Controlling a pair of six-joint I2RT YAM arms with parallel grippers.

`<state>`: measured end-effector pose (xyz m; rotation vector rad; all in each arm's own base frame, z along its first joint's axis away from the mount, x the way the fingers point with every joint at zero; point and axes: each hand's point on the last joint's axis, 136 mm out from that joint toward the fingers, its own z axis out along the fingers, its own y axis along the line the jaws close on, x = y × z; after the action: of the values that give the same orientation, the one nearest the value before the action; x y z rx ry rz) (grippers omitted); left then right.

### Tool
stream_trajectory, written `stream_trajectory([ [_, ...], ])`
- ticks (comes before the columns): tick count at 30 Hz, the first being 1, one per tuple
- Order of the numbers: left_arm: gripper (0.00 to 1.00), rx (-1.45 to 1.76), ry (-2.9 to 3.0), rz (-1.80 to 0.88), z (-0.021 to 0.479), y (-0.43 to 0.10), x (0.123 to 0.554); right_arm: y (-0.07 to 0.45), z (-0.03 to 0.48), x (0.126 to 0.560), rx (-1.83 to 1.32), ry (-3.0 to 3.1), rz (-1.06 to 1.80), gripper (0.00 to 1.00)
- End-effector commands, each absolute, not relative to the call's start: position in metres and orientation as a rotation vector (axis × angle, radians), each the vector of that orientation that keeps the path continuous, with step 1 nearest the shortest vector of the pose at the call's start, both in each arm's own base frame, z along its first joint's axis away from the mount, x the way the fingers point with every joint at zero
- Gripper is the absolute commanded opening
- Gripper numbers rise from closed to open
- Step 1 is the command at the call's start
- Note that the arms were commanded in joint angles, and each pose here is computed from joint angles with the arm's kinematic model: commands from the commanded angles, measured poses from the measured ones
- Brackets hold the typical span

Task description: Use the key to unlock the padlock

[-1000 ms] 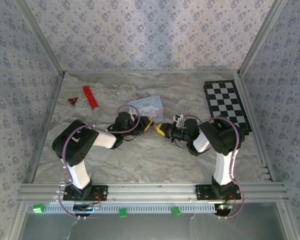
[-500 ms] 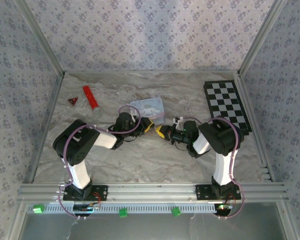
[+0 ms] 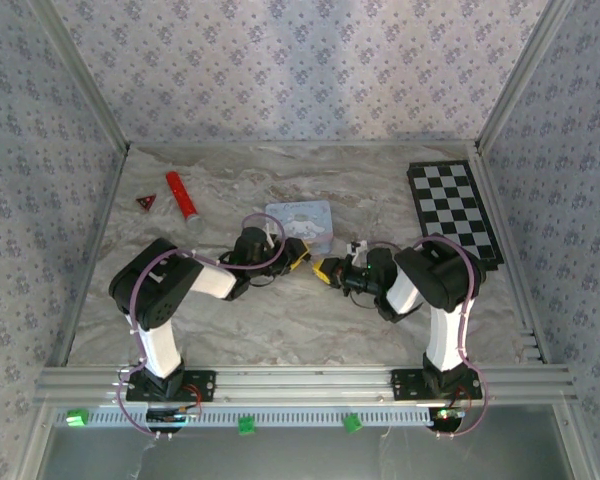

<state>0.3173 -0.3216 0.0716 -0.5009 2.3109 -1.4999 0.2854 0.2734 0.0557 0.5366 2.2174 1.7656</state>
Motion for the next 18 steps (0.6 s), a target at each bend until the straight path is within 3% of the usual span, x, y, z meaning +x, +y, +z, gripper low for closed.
stream_trajectory([
  [1, 0.42, -0.525, 2.409, -1.475, 0.051, -0.323, 0.306, 0.276, 0.05, 0.272, 0.477, 2.247, 1.765, 0.0],
  [18, 0.44, -0.526, 2.454, -1.421, 0.041, -0.321, 0.303, 0.283, 0.051, 0.265, 0.459, 2.252, 1.764, 0.0],
])
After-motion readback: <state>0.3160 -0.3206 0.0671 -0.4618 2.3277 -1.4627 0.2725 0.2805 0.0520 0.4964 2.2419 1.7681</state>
